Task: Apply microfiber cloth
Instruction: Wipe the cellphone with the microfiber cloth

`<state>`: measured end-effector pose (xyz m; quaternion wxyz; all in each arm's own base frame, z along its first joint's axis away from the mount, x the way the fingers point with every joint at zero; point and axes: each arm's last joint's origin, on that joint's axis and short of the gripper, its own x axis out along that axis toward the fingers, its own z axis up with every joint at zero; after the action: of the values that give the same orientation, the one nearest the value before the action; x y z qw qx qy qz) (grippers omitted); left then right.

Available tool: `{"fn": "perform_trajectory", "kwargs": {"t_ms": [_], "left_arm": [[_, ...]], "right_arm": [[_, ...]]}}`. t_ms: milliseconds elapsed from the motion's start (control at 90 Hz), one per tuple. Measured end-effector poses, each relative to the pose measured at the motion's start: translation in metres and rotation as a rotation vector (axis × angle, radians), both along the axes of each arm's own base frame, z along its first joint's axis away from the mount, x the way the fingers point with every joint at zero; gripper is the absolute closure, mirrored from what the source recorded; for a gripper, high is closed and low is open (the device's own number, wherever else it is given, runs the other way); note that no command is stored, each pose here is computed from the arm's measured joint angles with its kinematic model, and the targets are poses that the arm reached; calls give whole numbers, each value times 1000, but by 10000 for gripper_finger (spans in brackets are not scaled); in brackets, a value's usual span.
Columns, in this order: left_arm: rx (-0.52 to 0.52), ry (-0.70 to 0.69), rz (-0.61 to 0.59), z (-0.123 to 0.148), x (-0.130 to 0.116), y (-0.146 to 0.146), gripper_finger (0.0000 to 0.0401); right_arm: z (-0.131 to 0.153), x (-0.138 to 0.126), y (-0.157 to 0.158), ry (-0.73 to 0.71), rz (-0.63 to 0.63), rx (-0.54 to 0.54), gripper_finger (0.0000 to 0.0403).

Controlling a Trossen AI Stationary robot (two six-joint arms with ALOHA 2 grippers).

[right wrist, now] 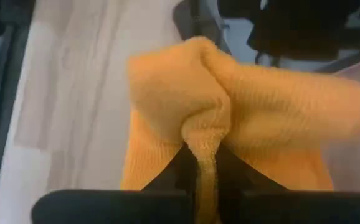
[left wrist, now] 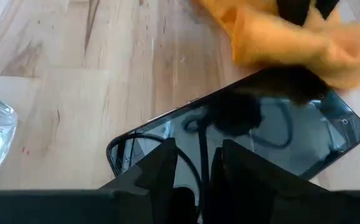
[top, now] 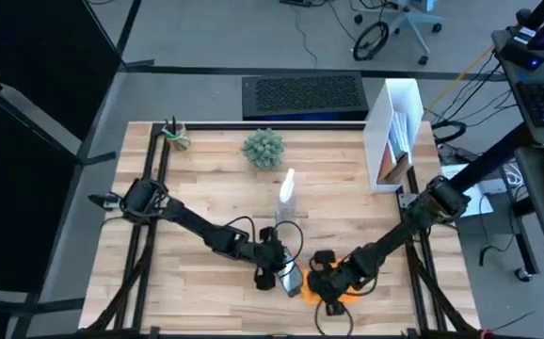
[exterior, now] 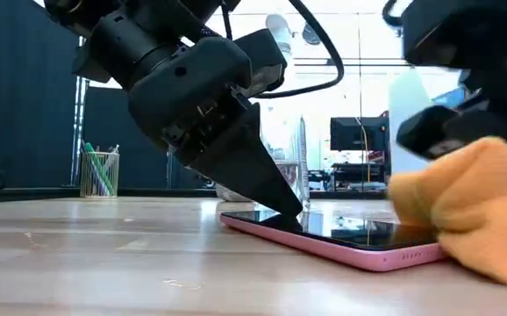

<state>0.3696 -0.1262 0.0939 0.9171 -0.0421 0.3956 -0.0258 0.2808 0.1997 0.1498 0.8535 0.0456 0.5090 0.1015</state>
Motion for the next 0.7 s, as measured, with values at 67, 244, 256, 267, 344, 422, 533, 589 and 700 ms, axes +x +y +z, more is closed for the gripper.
{"fn": "perform_trajectory", "kwargs": {"t_ms": [67, 244, 256, 267, 344, 422, 533, 589, 700], "left_arm": [[-1, -2, -1, 0, 0, 0, 278], [-5, -7, 1, 0, 1, 0, 278], [-5, -7, 2, 0, 1, 0, 278], [-5, -7, 2, 0, 1, 0, 278], [-5, -7, 2, 0, 1, 0, 278], [-6, -7, 1, 0, 1, 0, 278], [-8, -7, -1, 0, 1, 0, 278], [-8, -7, -1, 0, 1, 0, 278], [-13, -7, -2, 0, 1, 2, 278]], "right_arm": [[18, 10, -5, -115, -33, -37, 399], [19, 38, -25, -271, -104, -144, 399], [17, 40, -26, -272, -107, -142, 399], [16, 41, -26, -268, -106, -140, 399], [0, 48, -30, -230, -96, -120, 399], [-20, 50, -29, -164, -88, -118, 399], [-34, 46, -16, -125, -87, -85, 399], [-36, 43, -8, -110, -79, -52, 399], [-33, 31, 10, -80, -11, 14, 399]]}}
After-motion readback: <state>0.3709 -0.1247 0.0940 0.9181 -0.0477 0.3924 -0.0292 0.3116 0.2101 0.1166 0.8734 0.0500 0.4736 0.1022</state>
